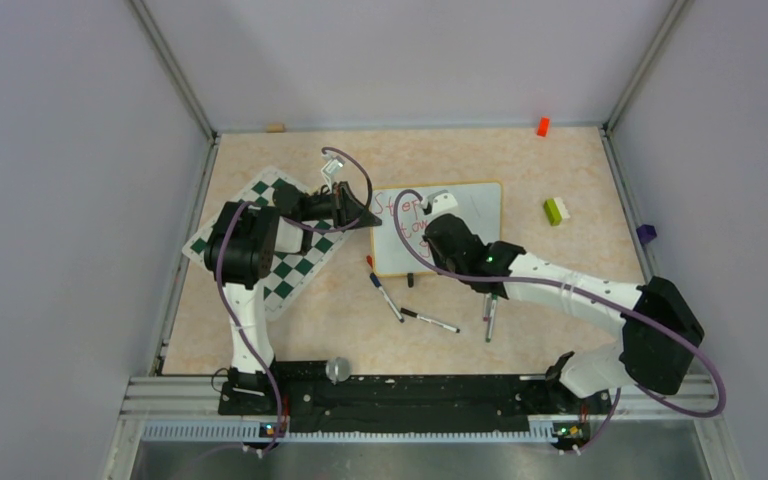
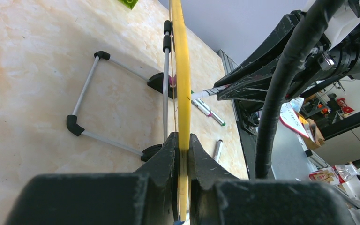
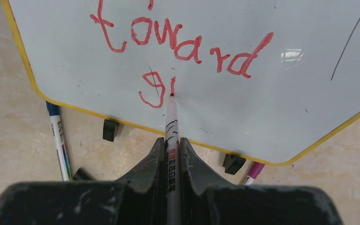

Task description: Write a sentence on the whiteboard

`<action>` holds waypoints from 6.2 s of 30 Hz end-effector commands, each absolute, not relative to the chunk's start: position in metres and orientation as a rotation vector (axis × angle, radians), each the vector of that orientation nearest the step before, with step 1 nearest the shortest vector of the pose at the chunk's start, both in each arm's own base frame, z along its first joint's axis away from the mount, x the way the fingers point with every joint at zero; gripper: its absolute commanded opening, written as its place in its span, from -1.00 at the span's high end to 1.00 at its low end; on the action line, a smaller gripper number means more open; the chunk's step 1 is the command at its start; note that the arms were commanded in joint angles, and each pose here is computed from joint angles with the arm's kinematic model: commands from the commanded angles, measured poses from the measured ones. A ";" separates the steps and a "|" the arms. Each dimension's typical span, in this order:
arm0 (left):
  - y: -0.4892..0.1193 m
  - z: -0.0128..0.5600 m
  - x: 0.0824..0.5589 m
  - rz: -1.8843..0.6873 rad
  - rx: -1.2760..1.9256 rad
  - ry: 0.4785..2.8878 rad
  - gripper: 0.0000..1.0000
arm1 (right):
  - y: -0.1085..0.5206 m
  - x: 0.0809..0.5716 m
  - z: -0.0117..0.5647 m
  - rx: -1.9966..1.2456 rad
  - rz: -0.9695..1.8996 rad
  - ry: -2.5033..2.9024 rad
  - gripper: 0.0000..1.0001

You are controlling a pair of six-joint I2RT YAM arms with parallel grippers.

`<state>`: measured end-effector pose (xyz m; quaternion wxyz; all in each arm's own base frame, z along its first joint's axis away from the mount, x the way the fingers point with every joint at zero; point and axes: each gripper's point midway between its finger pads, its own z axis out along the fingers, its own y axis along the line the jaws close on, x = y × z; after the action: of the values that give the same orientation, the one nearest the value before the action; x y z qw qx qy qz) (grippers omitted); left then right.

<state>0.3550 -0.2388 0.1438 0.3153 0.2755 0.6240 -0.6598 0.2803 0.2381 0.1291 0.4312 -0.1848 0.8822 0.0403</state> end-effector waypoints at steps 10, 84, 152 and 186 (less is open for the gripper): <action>-0.242 0.167 0.354 -1.690 0.827 1.537 1.00 | 0.233 0.305 0.160 -0.372 0.049 2.118 1.00; -0.242 0.167 0.353 -1.689 0.828 1.536 1.00 | 0.223 0.304 0.156 -0.378 0.010 2.113 1.00; -0.242 0.167 0.353 -1.689 0.828 1.536 1.00 | 0.217 0.288 0.171 -0.371 0.090 2.108 1.00; -0.243 0.167 0.353 -1.692 0.829 1.537 1.00 | 0.208 0.299 0.160 -0.335 0.010 2.120 1.00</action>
<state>0.3533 -0.2395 0.1440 0.3078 0.2724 0.6259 -0.6628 0.2835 0.2055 0.1398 0.4488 -0.1631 0.8786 -0.0002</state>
